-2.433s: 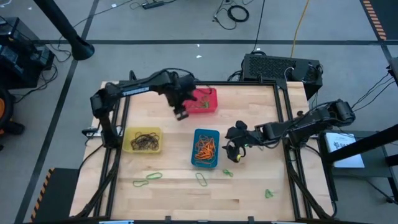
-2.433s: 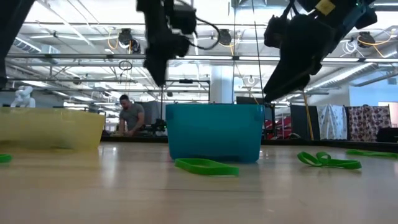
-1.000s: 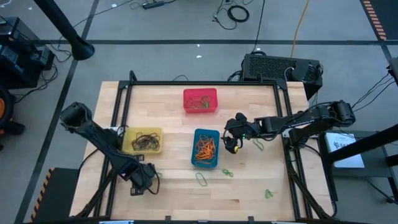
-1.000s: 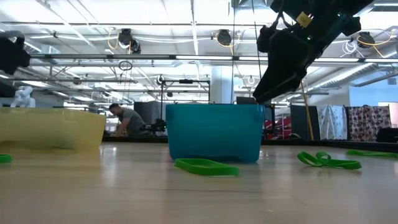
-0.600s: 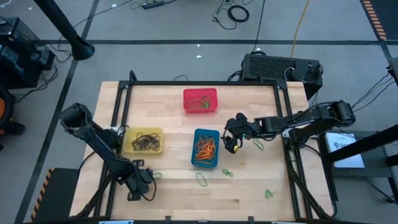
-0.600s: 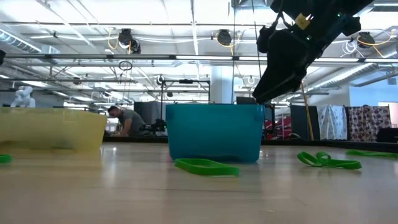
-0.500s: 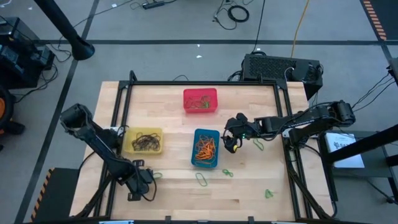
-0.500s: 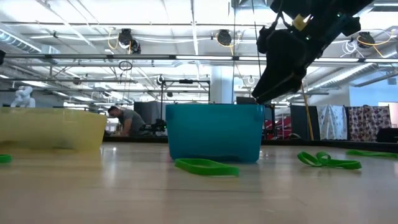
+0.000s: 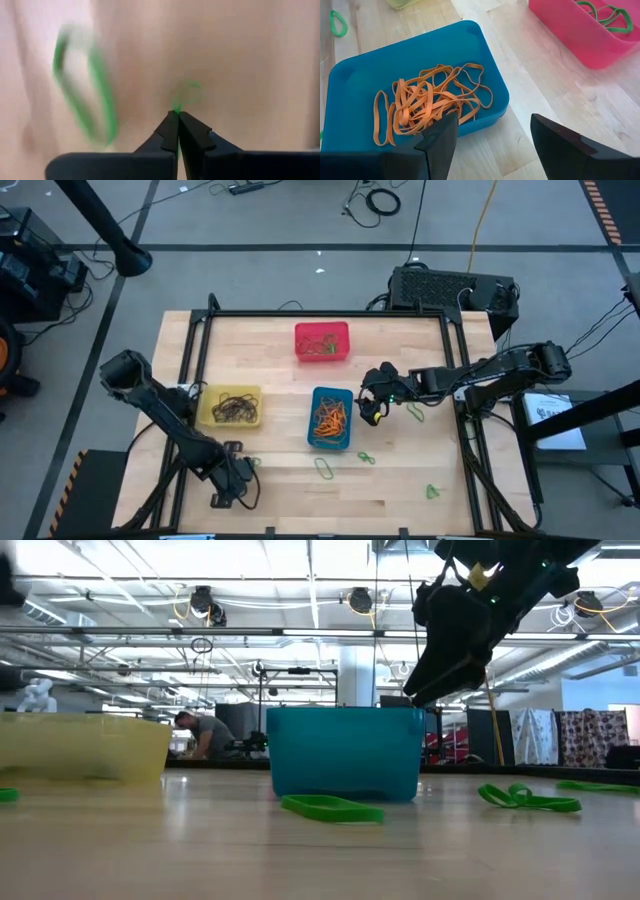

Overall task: Sort rubber bands into baskets
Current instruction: Put the green rubber band into the red bin

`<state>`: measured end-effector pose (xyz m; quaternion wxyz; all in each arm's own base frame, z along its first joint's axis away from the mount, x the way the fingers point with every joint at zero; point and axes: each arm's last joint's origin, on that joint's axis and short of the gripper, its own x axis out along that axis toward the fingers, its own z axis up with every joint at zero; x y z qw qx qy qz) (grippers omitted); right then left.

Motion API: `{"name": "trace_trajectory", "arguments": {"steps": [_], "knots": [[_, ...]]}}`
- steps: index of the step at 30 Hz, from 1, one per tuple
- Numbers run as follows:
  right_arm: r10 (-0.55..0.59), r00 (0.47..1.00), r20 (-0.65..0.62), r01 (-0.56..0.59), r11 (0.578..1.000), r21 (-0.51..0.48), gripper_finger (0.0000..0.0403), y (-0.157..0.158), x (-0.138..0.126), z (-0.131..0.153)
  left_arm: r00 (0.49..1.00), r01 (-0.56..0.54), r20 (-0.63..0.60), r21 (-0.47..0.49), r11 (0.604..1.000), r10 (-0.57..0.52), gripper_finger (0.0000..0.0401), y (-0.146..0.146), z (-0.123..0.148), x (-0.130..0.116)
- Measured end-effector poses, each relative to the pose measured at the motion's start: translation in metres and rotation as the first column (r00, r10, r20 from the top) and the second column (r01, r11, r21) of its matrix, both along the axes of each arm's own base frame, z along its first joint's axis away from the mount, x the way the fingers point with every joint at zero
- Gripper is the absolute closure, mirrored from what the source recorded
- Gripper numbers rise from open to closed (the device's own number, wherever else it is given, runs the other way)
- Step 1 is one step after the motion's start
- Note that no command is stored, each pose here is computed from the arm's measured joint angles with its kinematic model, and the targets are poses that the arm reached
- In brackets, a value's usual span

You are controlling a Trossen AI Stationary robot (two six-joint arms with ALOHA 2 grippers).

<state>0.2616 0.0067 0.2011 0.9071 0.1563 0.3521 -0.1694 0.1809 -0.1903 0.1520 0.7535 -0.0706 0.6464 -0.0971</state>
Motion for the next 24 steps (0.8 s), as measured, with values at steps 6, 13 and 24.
{"name": "trace_trajectory", "arguments": {"steps": [6, 13, 24], "knots": [[-0.006, 1.0, 0.008, 0.006, 1.0, 0.008, 0.0161, 0.0, 0.0, 0.0, 0.984, 0.095, 0.16, -0.091, 0.991, -0.08, 0.0398, 0.013, 0.054, 0.029], [-0.015, 1.0, 0.016, 0.015, 1.0, 0.026, 0.0161, 0.0, 0.001, 0.001, 0.885, -0.071, 0.465, 0.156, 0.985, -0.01, 0.0398, 0.077, 0.135, 0.055], [-0.054, 0.998, 0.032, 0.049, 0.989, 0.137, 0.0161, 0.006, 0.001, 0.001, 0.549, -0.546, 0.833, 0.295, 0.784, 0.069, 0.0399, 0.206, 0.196, 0.086]]}}
